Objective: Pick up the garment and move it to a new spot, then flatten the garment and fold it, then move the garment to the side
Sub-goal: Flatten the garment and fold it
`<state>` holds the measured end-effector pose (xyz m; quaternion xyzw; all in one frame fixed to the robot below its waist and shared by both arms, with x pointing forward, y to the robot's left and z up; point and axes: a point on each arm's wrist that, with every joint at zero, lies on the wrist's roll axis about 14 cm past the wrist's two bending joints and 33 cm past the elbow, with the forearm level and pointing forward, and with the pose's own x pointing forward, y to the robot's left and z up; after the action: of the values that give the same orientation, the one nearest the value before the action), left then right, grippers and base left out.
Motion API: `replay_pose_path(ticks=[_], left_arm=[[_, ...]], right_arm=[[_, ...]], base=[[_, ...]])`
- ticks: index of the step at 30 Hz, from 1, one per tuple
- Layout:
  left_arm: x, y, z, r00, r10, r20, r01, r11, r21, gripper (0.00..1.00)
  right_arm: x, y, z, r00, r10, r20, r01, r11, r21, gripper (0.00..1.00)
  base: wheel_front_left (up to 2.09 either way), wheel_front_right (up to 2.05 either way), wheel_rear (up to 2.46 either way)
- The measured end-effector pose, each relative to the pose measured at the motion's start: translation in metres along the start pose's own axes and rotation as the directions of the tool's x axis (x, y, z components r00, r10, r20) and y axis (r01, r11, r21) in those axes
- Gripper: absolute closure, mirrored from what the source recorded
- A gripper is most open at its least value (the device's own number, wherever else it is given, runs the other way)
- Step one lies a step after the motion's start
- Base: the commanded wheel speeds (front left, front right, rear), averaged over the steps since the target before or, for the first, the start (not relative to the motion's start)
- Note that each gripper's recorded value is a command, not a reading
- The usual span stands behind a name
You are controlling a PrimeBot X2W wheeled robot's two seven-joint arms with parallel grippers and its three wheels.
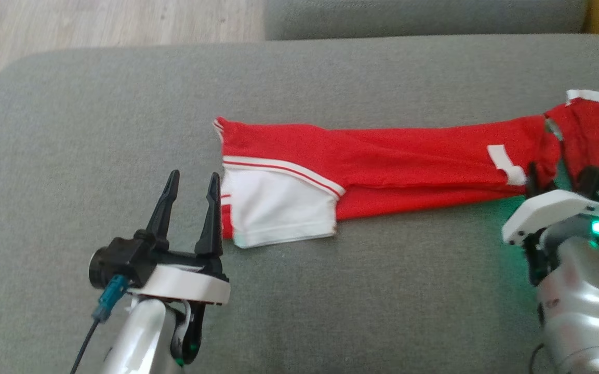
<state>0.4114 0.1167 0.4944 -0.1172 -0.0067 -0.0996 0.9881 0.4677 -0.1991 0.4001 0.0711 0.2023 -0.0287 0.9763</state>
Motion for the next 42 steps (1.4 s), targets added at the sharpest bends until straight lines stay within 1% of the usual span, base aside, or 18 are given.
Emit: replay_pose_path(ticks=[2, 6, 10, 13, 16, 19, 23, 28, 31, 34, 36, 39, 42], left_arm=[[0.0, -0.003, 0.002, 1.0, -0.007, 0.005, 0.007, 1.0, 0.0, 0.0], [-0.005, -0.012, 0.005, 1.0, -0.029, 0.013, 0.029, 1.0, -0.003, 0.0], [-0.01, -0.022, 0.006, 0.999, -0.051, 0.017, 0.051, 0.999, -0.005, 0.0], [-0.012, -0.029, 0.009, 0.997, -0.07, 0.024, 0.07, 0.998, -0.004, 0.0], [-0.014, -0.035, 0.011, 0.996, -0.081, 0.031, 0.081, 0.997, -0.008, 0.0], [-0.017, -0.036, 0.016, 0.996, -0.082, 0.045, 0.083, 0.997, -0.002, 0.0], [-0.026, -0.031, 0.022, 0.996, -0.062, 0.062, 0.062, 0.998, 0.003, 0.0], [-0.04, -0.021, 0.025, 0.997, -0.024, 0.072, 0.024, 1.0, 0.002, 0.0], [-0.046, -0.014, 0.03, 0.996, -0.002, 0.088, 0.002, 1.0, 0.005, 0.0], [-0.052, -0.007, 0.033, 0.995, 0.021, 0.099, -0.021, 1.0, 0.006, 0.0], [-0.055, -0.002, 0.034, 0.994, 0.036, 0.102, -0.037, 0.999, 0.006, 0.0], [-0.059, 0.004, 0.033, 0.993, 0.058, 0.098, -0.059, 0.998, 0.005, 0.0], [-0.064, 0.011, 0.029, 0.993, 0.083, 0.088, -0.084, 0.996, 0.004, 0.0]], right_arm=[[-0.002, -0.006, 0.007, 1.0, -0.009, 0.022, 0.009, 1.0, -0.009, 1.0], [-0.015, -0.038, 0.034, 0.994, -0.061, 0.094, 0.065, 0.997, -0.044, 1.0], [-0.035, -0.069, 0.037, 0.985, -0.12, 0.124, 0.126, 0.991, -0.041, 1.0], [-0.046, -0.077, 0.034, 0.982, -0.138, 0.126, 0.143, 0.989, -0.031, 1.0], [-0.05, -0.069, 0.041, 0.98, -0.122, 0.159, 0.126, 0.992, -0.019, 1.0], [-0.049, -0.047, 0.054, 0.978, -0.072, 0.197, 0.077, 0.997, -0.021, 1.0], [-0.05, -0.007, 0.07, 0.97, 0.023, 0.24, -0.012, 0.999, -0.044, 1.0], [-0.056, 0.048, 0.071, 0.956, 0.167, 0.241, -0.147, 0.984, -0.1, 1.0], [-0.06, 0.087, 0.071, 0.933, 0.274, 0.231, -0.252, 0.96, -0.12, 1.0], [-0.067, 0.13, 0.064, 0.899, 0.392, 0.195, -0.371, 0.918, -0.139, 1.0], [-0.071, 0.153, 0.058, 0.875, 0.453, 0.171, -0.432, 0.89, -0.146, 1.0], [-0.073, 0.175, 0.042, 0.853, 0.508, 0.118, -0.492, 0.859, -0.141, 1.0], [-0.07, 0.187, 0.021, 0.844, 0.533, 0.053, -0.524, 0.842, -0.127, 1.0]], base=[[0.0, 0.0, 0.0], [0.0, 0.0, 0.0], [0.0, 0.0, 0.0], [0.0, 0.0, 0.0], [0.0, 0.0, 0.0], [0.0, 0.0, 0.0], [0.0, 0.0, 0.0], [0.0, 0.0, 0.0], [0.0, 0.0, 0.0], [0.0, 0.0, 0.0], [0.0, 0.0, 0.0], [0.0, 0.0, 0.0], [0.0, 0.0, 0.0]])
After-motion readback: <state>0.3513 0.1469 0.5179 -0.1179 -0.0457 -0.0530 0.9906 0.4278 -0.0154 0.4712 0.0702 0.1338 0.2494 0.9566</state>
